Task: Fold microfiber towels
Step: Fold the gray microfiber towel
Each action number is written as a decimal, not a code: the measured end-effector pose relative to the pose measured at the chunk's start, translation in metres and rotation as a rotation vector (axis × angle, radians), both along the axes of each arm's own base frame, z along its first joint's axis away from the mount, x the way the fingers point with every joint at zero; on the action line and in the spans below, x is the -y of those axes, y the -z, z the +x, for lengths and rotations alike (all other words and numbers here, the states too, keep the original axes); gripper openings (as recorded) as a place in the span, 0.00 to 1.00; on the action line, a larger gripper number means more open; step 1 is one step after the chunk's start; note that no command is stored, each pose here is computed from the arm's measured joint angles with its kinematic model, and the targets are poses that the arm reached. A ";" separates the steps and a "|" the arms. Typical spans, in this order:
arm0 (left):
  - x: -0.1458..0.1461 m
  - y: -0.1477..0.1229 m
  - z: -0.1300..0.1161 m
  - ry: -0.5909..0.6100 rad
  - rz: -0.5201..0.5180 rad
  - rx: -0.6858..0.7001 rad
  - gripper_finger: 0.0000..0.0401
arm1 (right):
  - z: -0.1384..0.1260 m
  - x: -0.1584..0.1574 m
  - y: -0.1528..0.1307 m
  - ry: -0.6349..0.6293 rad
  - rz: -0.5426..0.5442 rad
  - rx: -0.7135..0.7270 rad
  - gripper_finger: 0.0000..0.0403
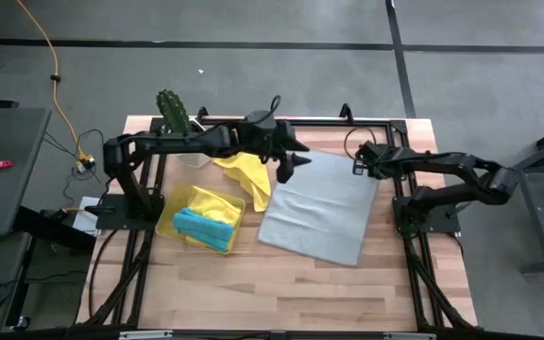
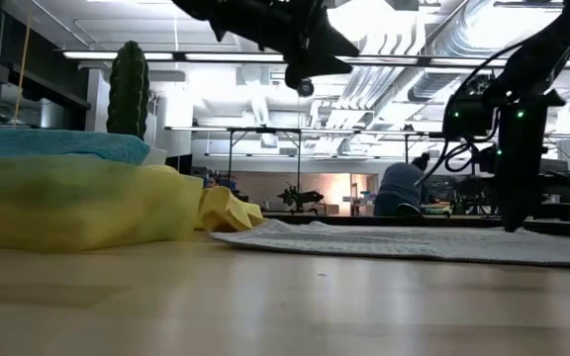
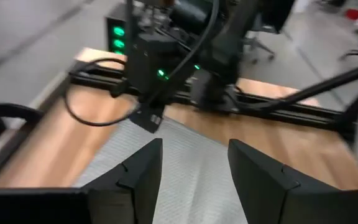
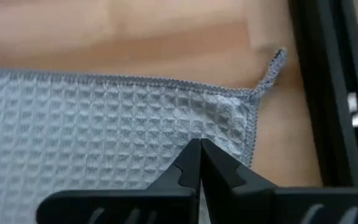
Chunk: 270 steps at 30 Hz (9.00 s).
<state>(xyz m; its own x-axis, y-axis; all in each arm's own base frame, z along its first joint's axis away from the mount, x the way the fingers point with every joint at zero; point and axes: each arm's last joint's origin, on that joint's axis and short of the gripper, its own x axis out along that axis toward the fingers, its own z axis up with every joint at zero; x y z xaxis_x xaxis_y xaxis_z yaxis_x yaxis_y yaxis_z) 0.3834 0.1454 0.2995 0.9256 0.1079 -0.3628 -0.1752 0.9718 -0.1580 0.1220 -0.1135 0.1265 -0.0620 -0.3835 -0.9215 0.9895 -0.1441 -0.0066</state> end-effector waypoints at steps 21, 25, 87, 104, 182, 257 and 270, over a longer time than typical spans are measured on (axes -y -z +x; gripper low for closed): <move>0.006 0.017 -0.012 -0.004 -0.059 -0.232 0.43 | 0.006 0.039 -0.051 -0.182 -0.391 0.342 0.00; 0.024 0.035 -0.019 0.095 -0.085 -0.416 0.43 | 0.006 0.022 -0.071 -0.402 -0.364 0.522 0.00; 0.158 0.173 -0.029 0.630 0.417 -0.748 0.00 | -0.012 -0.129 -0.097 -1.285 0.327 0.553 0.00; 0.161 0.173 -0.029 0.588 0.310 -0.745 0.00 | 0.023 -0.213 -0.051 -1.757 0.408 0.273 0.36; 0.153 0.169 -0.040 0.553 0.070 -0.806 0.00 | 0.030 -0.251 -0.030 -1.680 0.341 -0.060 0.01; 0.142 0.109 -0.050 0.505 -0.175 -0.611 0.00 | 0.059 -0.257 -0.052 -1.764 0.340 0.072 0.00; 0.126 0.063 -0.041 0.586 -0.288 -0.516 0.00 | 0.022 -0.220 -0.123 -1.589 0.387 0.461 0.00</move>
